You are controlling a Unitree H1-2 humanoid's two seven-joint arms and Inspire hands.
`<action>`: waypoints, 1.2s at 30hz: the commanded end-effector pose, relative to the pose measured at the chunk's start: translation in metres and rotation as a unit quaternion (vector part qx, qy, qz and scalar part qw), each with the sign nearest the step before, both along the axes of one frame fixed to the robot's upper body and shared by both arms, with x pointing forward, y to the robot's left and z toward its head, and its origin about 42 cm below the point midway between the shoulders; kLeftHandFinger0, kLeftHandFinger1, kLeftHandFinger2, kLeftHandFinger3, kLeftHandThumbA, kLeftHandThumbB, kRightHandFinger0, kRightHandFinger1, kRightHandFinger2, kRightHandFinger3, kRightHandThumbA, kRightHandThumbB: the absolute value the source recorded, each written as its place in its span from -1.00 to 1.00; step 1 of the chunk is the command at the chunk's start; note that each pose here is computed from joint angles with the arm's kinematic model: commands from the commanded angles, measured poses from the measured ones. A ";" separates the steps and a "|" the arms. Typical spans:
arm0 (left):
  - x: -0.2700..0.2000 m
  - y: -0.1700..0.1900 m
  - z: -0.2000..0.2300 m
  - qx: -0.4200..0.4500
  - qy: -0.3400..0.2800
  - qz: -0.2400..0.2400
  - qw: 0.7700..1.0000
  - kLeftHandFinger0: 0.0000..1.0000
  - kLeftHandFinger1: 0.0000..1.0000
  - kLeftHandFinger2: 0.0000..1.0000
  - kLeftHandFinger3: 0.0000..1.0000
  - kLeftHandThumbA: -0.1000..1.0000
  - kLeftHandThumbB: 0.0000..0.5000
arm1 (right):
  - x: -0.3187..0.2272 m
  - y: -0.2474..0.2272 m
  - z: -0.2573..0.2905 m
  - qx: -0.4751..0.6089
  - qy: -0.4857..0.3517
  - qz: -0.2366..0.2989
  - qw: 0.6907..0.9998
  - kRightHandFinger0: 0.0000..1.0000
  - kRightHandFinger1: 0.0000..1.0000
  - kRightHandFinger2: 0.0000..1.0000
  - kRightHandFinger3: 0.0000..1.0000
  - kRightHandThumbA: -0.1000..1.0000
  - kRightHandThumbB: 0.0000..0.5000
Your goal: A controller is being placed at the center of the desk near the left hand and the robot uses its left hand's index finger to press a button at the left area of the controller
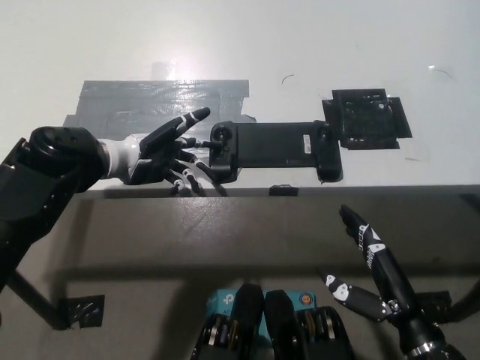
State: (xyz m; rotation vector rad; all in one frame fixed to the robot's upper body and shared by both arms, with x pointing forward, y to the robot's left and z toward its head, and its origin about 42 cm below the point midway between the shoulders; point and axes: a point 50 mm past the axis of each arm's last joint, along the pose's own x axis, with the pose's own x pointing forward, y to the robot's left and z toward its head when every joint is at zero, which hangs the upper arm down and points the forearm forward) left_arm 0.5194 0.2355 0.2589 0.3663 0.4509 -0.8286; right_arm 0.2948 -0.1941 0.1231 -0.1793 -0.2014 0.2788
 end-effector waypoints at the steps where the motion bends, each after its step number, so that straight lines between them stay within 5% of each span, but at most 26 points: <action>1: 0.000 -0.009 0.001 0.012 0.006 -0.018 1.000 -0.72 -0.39 0.05 1.00 1.00 0.76 | 0.005 0.003 0.015 0.004 -0.025 0.008 1.000 1.00 1.00 1.00 1.00 0.39 -0.07; 5: -0.002 -0.008 -0.011 0.011 0.018 -0.011 1.000 -0.79 -0.45 0.03 1.00 1.00 0.73 | 0.006 0.002 0.015 0.005 -0.025 0.009 1.000 1.00 1.00 1.00 1.00 0.39 -0.05; 10: -0.010 -0.004 -0.040 0.031 0.044 -0.004 0.999 -0.57 -0.15 0.23 1.00 1.00 0.79 | 0.005 0.002 0.014 0.007 -0.026 0.008 1.000 1.00 1.00 1.00 1.00 0.39 -0.02; 14: -0.017 -0.001 -0.059 0.050 0.060 0.000 0.997 -0.81 -0.36 0.09 1.00 1.00 0.96 | 0.004 0.002 0.013 0.010 -0.024 0.009 1.000 1.00 1.00 1.00 1.00 0.40 -0.02; 21: -0.021 0.002 -0.072 0.068 0.080 -0.006 0.994 -0.89 -0.40 0.05 1.00 1.00 1.00 | 0.004 0.002 0.013 0.010 -0.023 0.007 1.000 1.00 1.00 1.00 1.00 0.39 -0.01; 27: -0.018 0.000 -0.063 0.073 0.069 -0.014 0.995 -0.94 -0.47 -0.01 1.00 1.00 1.00 | 0.004 0.003 0.013 0.008 -0.024 0.007 1.000 1.00 1.00 1.00 1.00 0.39 -0.02; 35: -0.013 -0.013 -0.018 0.046 0.018 -0.054 0.997 -0.74 -0.25 0.10 1.00 1.00 1.00 | 0.005 0.002 0.015 0.007 -0.024 0.009 1.000 1.00 1.00 1.00 1.00 0.37 -0.03; 36: -0.013 -0.018 -0.001 0.041 0.003 -0.071 0.997 -0.87 -0.44 -0.08 1.00 1.00 0.98 | 0.005 0.002 0.015 0.008 -0.023 0.010 1.000 1.00 1.00 1.00 1.00 0.38 -0.03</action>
